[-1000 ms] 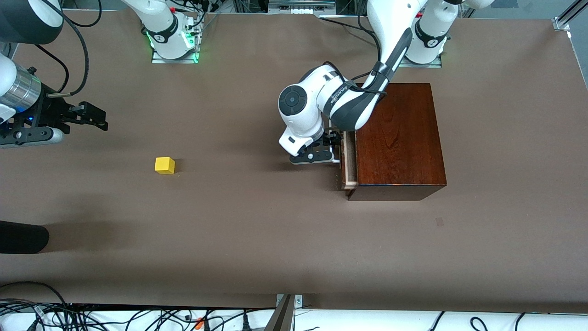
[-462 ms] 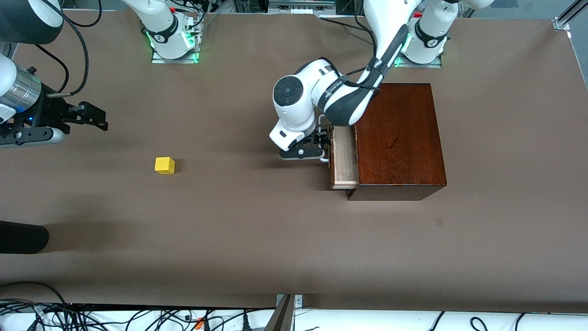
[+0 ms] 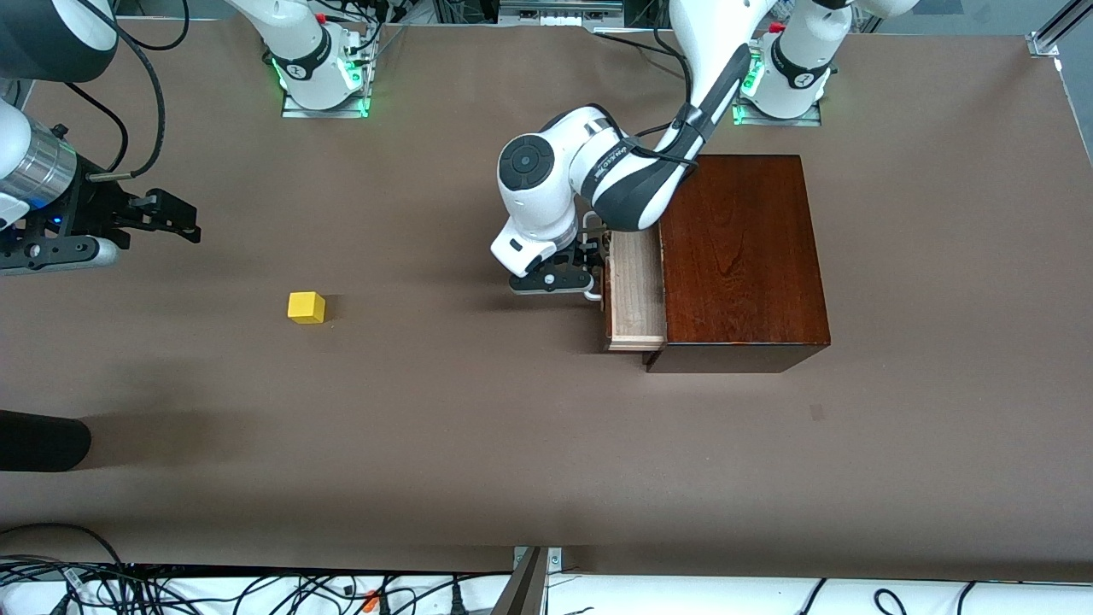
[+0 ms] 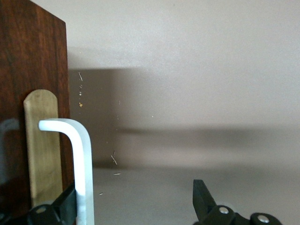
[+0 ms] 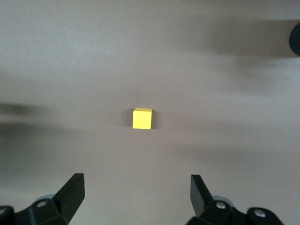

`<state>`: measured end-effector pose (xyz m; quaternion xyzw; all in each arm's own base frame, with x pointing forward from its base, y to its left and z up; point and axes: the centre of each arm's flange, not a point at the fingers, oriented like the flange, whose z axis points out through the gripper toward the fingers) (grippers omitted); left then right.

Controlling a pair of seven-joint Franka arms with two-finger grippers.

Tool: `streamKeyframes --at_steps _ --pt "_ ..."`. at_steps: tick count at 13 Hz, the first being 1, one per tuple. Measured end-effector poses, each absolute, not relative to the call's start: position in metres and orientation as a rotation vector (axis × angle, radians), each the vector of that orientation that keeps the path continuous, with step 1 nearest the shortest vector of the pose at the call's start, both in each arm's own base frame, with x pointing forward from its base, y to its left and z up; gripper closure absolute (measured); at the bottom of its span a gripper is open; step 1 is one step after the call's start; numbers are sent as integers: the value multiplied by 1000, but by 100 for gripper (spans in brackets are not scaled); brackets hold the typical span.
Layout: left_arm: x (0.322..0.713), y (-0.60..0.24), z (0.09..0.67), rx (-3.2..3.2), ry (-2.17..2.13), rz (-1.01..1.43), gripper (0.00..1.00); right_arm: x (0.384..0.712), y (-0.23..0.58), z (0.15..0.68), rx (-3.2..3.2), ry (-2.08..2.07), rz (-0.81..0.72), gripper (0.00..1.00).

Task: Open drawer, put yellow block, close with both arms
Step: 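Pull the drawer open with the left gripper away from the box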

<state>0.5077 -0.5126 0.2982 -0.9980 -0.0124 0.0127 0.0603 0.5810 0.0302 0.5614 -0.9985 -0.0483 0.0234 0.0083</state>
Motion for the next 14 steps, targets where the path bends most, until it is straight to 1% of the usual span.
streamKeyframes --at_steps 8,14 --pt "509 -516 302 -3007 -10 61 0 581 30 561 -3120 -151 73 0" --pt "508 -523 325 -3002 1 78 0 581 30 561 -3120 -151 73 0"
